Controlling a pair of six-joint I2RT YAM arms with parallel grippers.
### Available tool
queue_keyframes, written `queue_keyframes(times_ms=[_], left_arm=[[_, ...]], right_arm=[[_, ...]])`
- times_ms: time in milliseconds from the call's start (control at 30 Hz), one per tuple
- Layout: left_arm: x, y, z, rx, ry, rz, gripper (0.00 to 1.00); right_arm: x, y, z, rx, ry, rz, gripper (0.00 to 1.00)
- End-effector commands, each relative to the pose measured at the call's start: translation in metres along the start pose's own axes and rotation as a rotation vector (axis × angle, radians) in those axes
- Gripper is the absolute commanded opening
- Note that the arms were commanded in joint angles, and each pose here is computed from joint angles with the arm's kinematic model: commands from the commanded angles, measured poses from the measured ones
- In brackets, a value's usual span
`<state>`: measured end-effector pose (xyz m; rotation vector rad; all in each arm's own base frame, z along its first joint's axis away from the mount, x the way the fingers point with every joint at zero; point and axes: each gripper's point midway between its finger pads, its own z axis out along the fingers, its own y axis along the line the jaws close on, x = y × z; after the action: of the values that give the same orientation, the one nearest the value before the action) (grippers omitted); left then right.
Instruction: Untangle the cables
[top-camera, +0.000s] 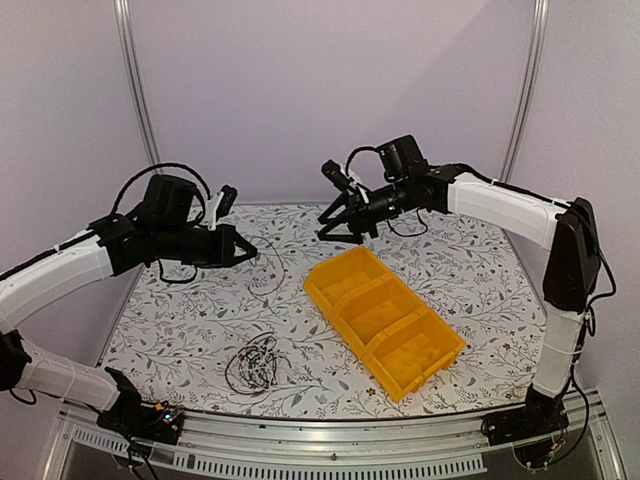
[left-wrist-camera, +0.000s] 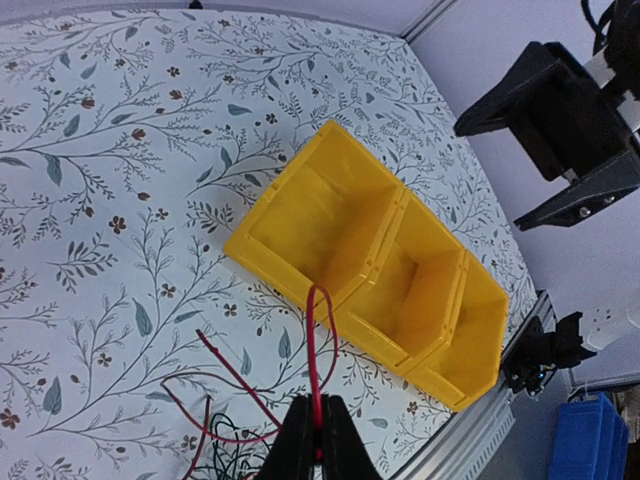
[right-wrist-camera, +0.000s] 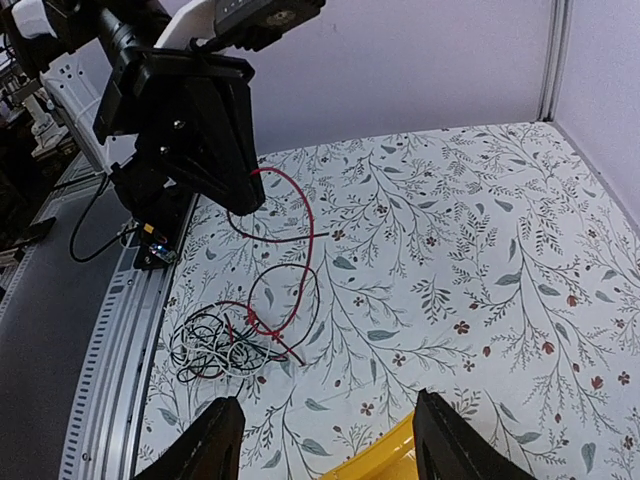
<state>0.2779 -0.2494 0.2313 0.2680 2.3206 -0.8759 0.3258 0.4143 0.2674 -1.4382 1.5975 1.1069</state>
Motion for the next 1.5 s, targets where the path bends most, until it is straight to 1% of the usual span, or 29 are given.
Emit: queue_keyframes(times_ms=[0, 133, 233, 300, 333, 367, 433, 533, 567, 600, 667, 700, 733, 800, 867, 967, 1167, 1300, 1467], left_arm=[[-0.007, -0.033, -0.002, 0.133, -0.045, 0.097, 0.0], [-0.015, -0.05, -0.006, 0.184, -0.072, 0.131, 0.0], [-0.015, -0.057, -0.006, 0.224, -0.08, 0.13, 0.0], [-0.014, -0.062, -0.008, 0.253, -0.086, 0.131, 0.0], [-0.015, -0.063, -0.009, 0.26, -0.088, 0.132, 0.0], [-0.015, -0.064, -0.009, 0.263, -0.09, 0.134, 0.0], [-0.017, -0.065, -0.011, 0.263, -0.097, 0.135, 0.0], [-0.017, -0.065, -0.011, 0.258, -0.103, 0.135, 0.0], [-0.017, -0.063, -0.01, 0.251, -0.102, 0.132, 0.0], [-0.016, -0.061, -0.009, 0.241, -0.101, 0.126, 0.04], [-0.014, -0.054, -0.007, 0.204, -0.095, 0.111, 0.23], [-0.013, -0.051, -0.007, 0.188, -0.095, 0.105, 0.31], [-0.009, -0.047, -0.006, 0.178, -0.091, 0.098, 0.37], [-0.004, -0.041, -0.007, 0.171, -0.108, 0.085, 0.45], [0.002, -0.036, -0.009, 0.18, -0.132, 0.059, 0.49], [0.006, -0.029, -0.011, 0.173, -0.158, 0.023, 0.5], [0.011, -0.013, -0.01, 0.104, -0.16, 0.007, 0.5], [0.017, -0.004, -0.004, 0.058, -0.13, 0.001, 0.5], [0.021, 0.004, 0.001, 0.025, -0.114, -0.005, 0.49]], right_arm=[[0.006, 0.023, 0.034, -0.103, 0.023, 0.065, 0.63], [0.011, 0.037, 0.056, -0.136, 0.04, 0.071, 0.66], [0.013, 0.038, 0.067, -0.128, 0.046, 0.083, 0.68], [0.016, 0.033, 0.072, -0.113, 0.047, 0.118, 0.67], [0.017, 0.03, 0.073, -0.102, 0.047, 0.134, 0.64], [0.019, 0.027, 0.075, -0.09, 0.05, 0.145, 0.59], [0.02, 0.024, 0.076, -0.076, 0.052, 0.163, 0.41], [0.02, 0.022, 0.076, -0.063, 0.053, 0.17, 0.05], [0.02, 0.019, 0.076, -0.043, 0.056, 0.169, 0.0], [0.018, 0.017, 0.074, -0.028, 0.055, 0.167, 0.0], [0.01, 0.016, 0.068, -0.014, 0.049, 0.146, 0.0], [0.005, 0.017, 0.064, -0.009, 0.044, 0.128, 0.0], [0.002, 0.015, 0.059, 0.006, 0.046, 0.098, 0.0], [-0.007, 0.012, 0.048, 0.045, 0.041, 0.039, 0.0], [-0.012, 0.007, 0.036, 0.092, 0.049, -0.027, 0.0], [-0.008, -0.005, 0.02, 0.158, 0.087, -0.086, 0.0], [0.023, -0.041, -0.014, 0.227, 0.157, -0.04, 0.0], [0.055, -0.054, -0.025, 0.235, 0.222, -0.015, 0.0], [0.104, -0.064, -0.024, 0.214, 0.331, 0.029, 0.0]])
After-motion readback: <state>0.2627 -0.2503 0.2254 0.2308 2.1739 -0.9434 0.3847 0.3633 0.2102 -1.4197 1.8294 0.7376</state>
